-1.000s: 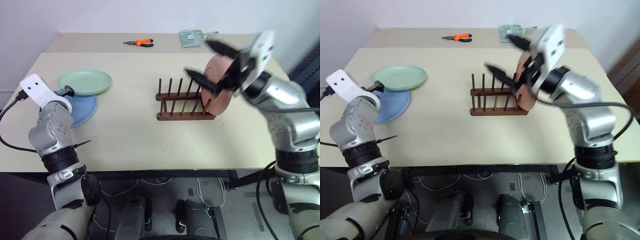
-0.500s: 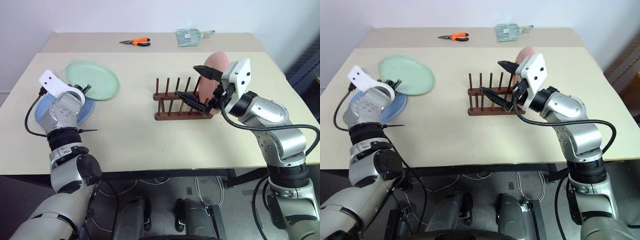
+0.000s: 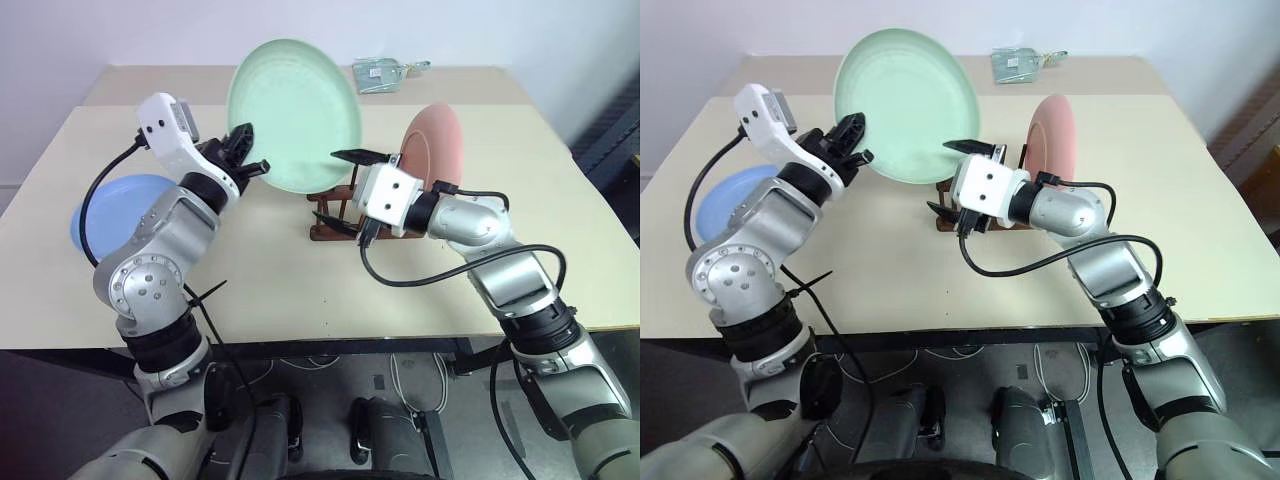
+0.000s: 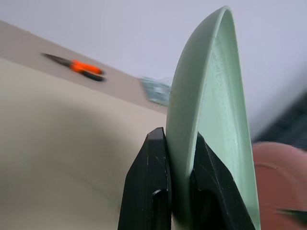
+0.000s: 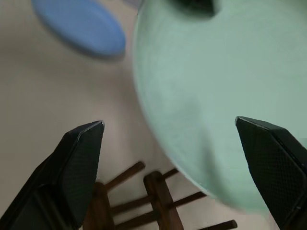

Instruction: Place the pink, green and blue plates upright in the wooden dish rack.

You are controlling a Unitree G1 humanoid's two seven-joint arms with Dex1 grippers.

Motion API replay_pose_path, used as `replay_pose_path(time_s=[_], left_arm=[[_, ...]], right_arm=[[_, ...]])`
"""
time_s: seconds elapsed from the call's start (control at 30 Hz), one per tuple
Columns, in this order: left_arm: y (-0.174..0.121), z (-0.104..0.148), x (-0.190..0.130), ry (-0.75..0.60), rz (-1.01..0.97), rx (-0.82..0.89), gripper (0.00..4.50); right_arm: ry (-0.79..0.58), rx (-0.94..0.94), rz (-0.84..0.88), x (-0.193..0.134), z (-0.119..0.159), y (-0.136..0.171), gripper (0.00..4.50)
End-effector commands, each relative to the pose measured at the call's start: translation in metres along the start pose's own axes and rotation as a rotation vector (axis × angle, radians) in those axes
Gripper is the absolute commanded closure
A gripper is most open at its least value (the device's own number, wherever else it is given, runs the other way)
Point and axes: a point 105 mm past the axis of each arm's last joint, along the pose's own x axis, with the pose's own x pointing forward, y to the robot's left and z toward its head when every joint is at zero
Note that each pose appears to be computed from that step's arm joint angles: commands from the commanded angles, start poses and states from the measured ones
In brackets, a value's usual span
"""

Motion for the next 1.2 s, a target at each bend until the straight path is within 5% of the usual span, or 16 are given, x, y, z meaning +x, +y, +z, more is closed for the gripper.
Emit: replay_pose_path(time_s=[0.03,0.1,0.23,0.33,0.37,0.5,0.57,0.63,0.83,1.0,1.2], left_arm=[[-0.013,0.007,-0.008,-0.023,-0.046,-0.013,4.49],[-0.016,0.008,-0.009,-0.022,-0.056,-0.033,4.50],[-0.008,0.008,-0.009,-0.011,-0.029,-0.046,4.50],[-0.005,0.020,-0.009,-0.069,-0.038,-0.116,3.31],[-0.003,0.026,-0.008,-0.091,-0.033,-0.142,2.81],[0.029,0.073,-0.014,-0.310,0.091,-0.202,0.77],[0.054,0.089,-0.022,-0.400,0.158,-0.228,0.77],[0.073,0.083,-0.026,-0.366,0.232,-0.041,0.77],[0.086,-0.010,-0.025,0.033,0.107,0.469,0.77],[0.086,-0.057,-0.034,0.186,-0.013,0.537,0.77],[0.082,-0.071,-0.037,0.207,-0.041,0.519,0.77]], right_arm=[[-0.041,-0.117,-0.046,0.005,0.011,-0.018,0.26],[-0.039,-0.147,-0.060,0.006,0.010,-0.023,0.91],[-0.043,-0.173,-0.080,0.006,0.010,-0.028,2.94],[-0.048,-0.192,-0.102,0.002,0.011,-0.029,4.37],[-0.049,-0.196,-0.114,0.001,0.011,-0.030,4.50],[-0.058,-0.129,-0.203,-0.010,0.013,-0.042,4.50],[-0.092,-0.032,-0.272,-0.020,0.018,-0.053,4.50],[-0.164,0.192,-0.362,-0.034,0.025,-0.070,4.50],[-0.282,0.789,-0.413,-0.060,0.026,-0.085,4.50],[-0.266,1.040,-0.413,-0.064,0.018,-0.076,4.50],[-0.265,1.178,-0.421,-0.063,0.016,-0.071,4.50]])
